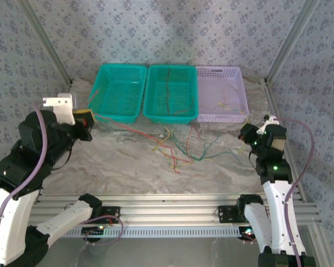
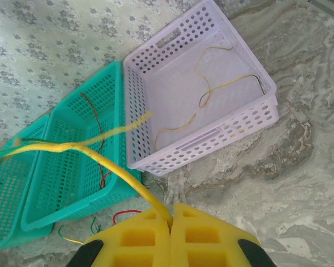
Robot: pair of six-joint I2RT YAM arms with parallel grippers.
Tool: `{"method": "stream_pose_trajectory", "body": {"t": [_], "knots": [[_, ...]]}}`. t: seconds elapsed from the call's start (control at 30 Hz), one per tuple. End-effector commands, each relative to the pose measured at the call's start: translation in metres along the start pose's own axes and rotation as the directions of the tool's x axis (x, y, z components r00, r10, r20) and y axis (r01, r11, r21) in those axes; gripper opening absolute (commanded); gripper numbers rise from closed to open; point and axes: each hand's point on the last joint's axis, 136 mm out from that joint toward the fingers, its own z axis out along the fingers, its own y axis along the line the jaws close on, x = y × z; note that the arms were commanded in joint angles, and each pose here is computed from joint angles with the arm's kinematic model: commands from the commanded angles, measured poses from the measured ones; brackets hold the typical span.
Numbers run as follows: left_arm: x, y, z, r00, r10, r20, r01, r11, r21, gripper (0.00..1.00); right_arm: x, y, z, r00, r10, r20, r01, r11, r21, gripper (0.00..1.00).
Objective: Untangle the cables
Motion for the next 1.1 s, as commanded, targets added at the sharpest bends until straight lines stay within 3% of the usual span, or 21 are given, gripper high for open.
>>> {"method": "stream_pose_trajectory", "body": {"t": [0.0, 0.23, 0.57, 1.07], "knots": [[-0.033, -0.018, 0.010, 0.997, -0.040, 0.059, 0.037, 0.998, 0.054, 0.00, 0.007, 0.000, -0.004, 1.000, -0.003, 0.012, 0.003, 1.000, -0.020, 0.00], [-0.079, -0.044, 0.052, 0.993, -0.041, 0.114, 0.031, 0.995, 0.090, 0.00, 0.015, 0.004, -0.013, 1.000, -0.015, 0.012, 0.016, 0.998, -0.056, 0.00], [-0.125, -0.080, 0.141, 0.989, 0.023, 0.144, -0.038, 0.994, 0.102, 0.00, 0.024, 0.021, -0.027, 0.999, -0.053, -0.002, 0.053, 0.990, -0.133, 0.00], [-0.096, -0.098, 0.293, 0.990, 0.107, 0.088, -0.105, 0.994, -0.029, 0.00, 0.032, 0.042, -0.065, 0.995, -0.098, -0.007, 0.094, 0.967, -0.237, 0.00]]}}
